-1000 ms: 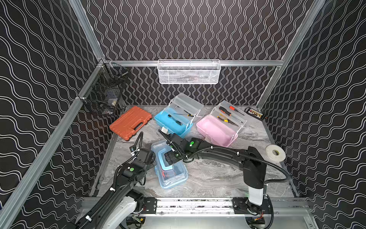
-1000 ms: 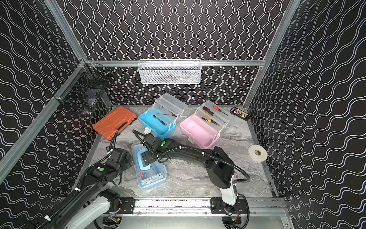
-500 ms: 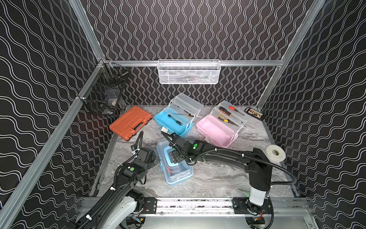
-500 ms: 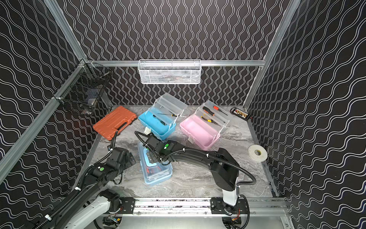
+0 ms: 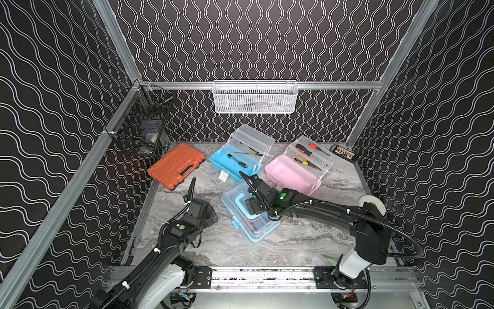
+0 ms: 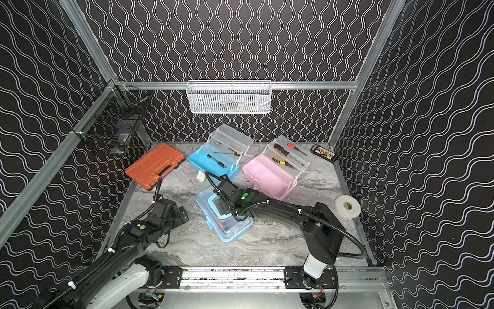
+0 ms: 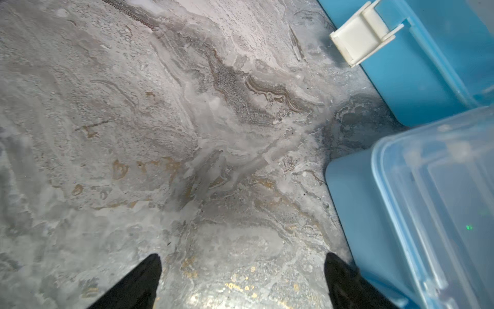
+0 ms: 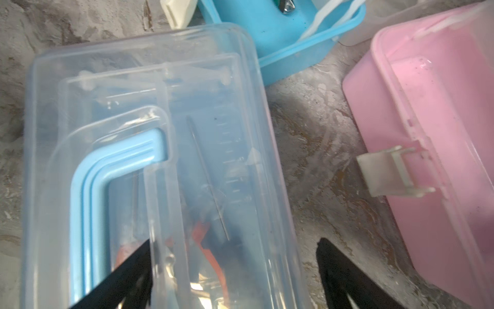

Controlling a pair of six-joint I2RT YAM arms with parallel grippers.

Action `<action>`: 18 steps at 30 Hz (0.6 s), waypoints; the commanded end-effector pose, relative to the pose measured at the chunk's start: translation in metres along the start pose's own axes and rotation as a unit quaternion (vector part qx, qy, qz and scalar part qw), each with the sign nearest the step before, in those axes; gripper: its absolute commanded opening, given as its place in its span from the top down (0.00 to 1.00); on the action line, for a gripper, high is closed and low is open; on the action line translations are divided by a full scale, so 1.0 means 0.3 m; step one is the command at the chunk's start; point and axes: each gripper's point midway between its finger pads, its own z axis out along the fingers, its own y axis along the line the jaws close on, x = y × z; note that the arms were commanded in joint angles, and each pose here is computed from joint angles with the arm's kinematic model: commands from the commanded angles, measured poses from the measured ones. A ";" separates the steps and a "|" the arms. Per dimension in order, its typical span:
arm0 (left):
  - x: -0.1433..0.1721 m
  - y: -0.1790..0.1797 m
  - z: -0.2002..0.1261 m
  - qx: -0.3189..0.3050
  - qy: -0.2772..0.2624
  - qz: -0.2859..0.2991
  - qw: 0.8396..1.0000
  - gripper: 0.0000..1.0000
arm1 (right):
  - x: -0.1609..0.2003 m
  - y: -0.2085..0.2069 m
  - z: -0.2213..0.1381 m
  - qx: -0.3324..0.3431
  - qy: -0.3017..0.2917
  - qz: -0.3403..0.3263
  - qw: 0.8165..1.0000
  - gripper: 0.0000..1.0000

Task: Close toolboxes
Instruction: Move the toolbox to the center of the board.

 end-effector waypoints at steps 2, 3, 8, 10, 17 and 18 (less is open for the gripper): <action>-0.005 -0.050 0.023 0.031 0.001 0.014 0.999 0.01 | 0.255 -0.297 -0.025 0.164 0.142 -0.090 0.972 0.06; 0.000 -0.055 0.029 0.034 0.004 0.017 0.999 0.01 | 0.255 -0.309 -0.028 0.167 0.142 -0.087 0.972 0.06; 0.033 -0.118 0.056 0.092 0.013 0.039 0.995 0.01 | 0.243 -0.307 -0.045 0.151 0.136 -0.069 0.977 0.03; 0.044 -0.143 0.059 0.117 0.007 0.048 0.992 0.01 | 0.230 -0.278 -0.055 0.121 0.130 -0.056 0.983 0.01; 0.056 -0.228 0.021 0.184 -0.041 0.120 0.975 0.01 | 0.103 -0.207 -0.167 0.043 0.074 -0.010 0.996 0.01; 0.056 -0.239 0.013 0.193 -0.048 0.130 0.972 0.01 | 0.087 -0.196 -0.182 0.031 0.066 -0.006 0.997 0.01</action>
